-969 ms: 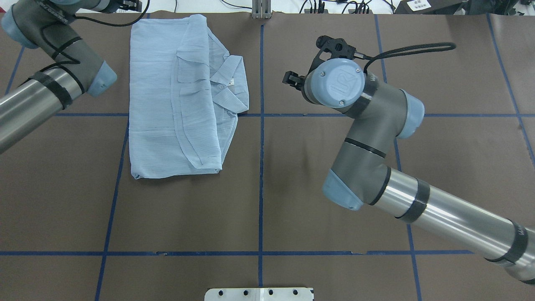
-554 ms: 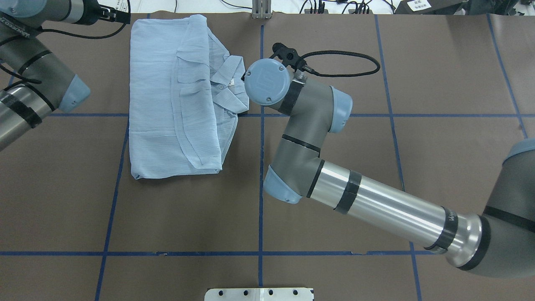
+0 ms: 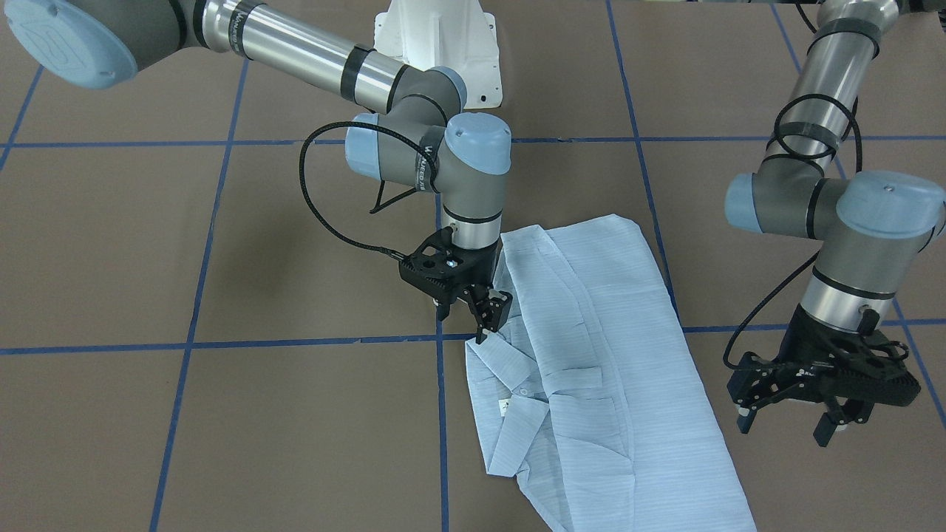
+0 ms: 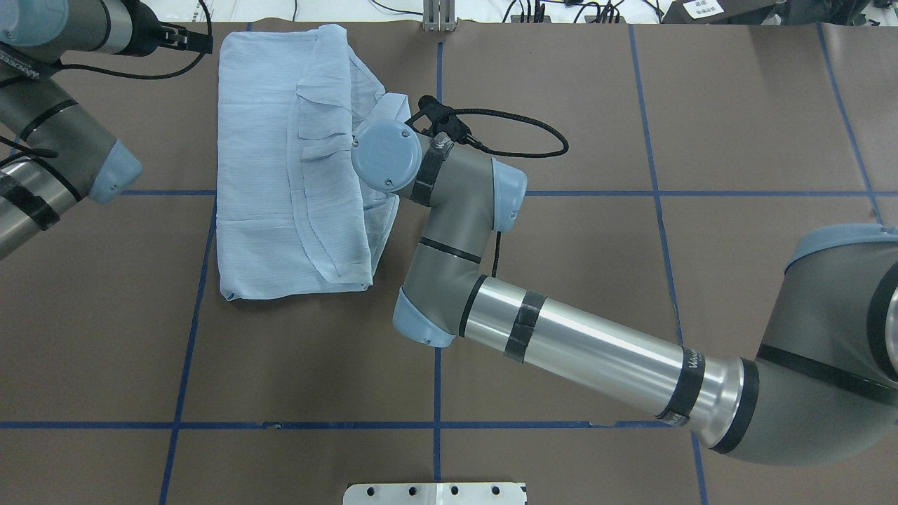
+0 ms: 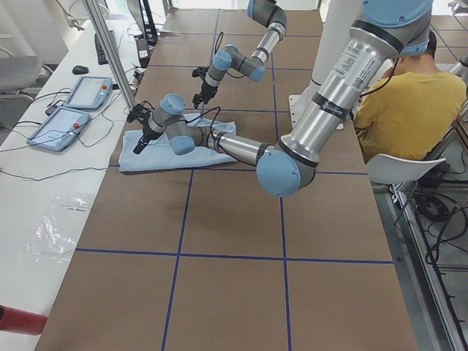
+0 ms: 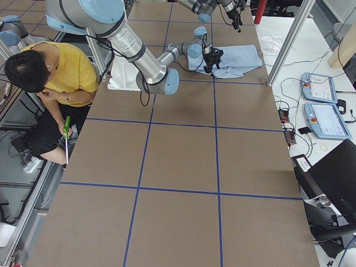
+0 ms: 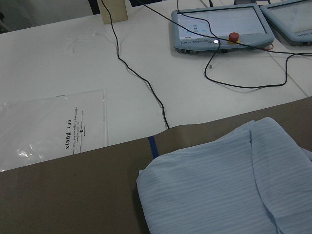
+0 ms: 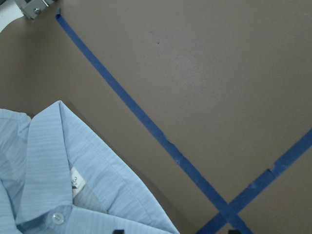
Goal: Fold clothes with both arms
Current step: 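Reach the right gripper to the folded shirt's near edge while left holds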
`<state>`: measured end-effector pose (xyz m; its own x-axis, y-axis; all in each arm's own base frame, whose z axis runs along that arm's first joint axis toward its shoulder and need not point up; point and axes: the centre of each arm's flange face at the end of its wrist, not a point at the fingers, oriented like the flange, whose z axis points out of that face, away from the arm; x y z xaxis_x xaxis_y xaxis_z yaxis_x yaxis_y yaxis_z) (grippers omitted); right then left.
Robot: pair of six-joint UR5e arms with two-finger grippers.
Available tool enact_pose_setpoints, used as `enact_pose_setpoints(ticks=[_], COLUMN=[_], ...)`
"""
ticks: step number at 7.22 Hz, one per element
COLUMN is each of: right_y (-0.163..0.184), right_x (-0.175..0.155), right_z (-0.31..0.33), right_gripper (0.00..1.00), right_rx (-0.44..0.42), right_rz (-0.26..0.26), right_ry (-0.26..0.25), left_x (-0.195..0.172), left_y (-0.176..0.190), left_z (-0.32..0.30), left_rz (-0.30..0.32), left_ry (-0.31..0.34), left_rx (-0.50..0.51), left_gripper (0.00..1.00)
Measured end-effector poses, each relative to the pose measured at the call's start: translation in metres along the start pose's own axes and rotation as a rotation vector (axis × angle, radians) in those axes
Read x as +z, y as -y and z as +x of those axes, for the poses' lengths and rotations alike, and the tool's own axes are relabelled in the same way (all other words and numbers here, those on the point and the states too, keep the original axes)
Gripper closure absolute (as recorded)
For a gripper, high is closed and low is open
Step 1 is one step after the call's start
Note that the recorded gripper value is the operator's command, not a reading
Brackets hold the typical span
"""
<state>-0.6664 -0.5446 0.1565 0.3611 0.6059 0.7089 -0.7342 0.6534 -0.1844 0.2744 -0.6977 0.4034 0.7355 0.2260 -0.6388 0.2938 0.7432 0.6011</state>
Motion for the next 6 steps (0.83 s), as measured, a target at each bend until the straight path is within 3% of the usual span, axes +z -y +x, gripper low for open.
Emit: enact_pose_setpoints(ticks=[3, 6], right_y=[-0.008, -0.016], right_x=[0.018, 0.025], right_z=[-0.001, 0.001], right_gripper=[0.39, 0.44], right_rx=[0.000, 0.000], right_rz=[0.008, 0.013], right_ry=[0.022, 0.010], left_x=[-0.001, -0.001], left_y=[-0.004, -0.005], left_z=[-0.002, -0.003], left_rz=[-0.002, -0.003], left_ry=[0.001, 0.001], left_rx=[0.001, 0.001], left_gripper=[0.00, 0.00])
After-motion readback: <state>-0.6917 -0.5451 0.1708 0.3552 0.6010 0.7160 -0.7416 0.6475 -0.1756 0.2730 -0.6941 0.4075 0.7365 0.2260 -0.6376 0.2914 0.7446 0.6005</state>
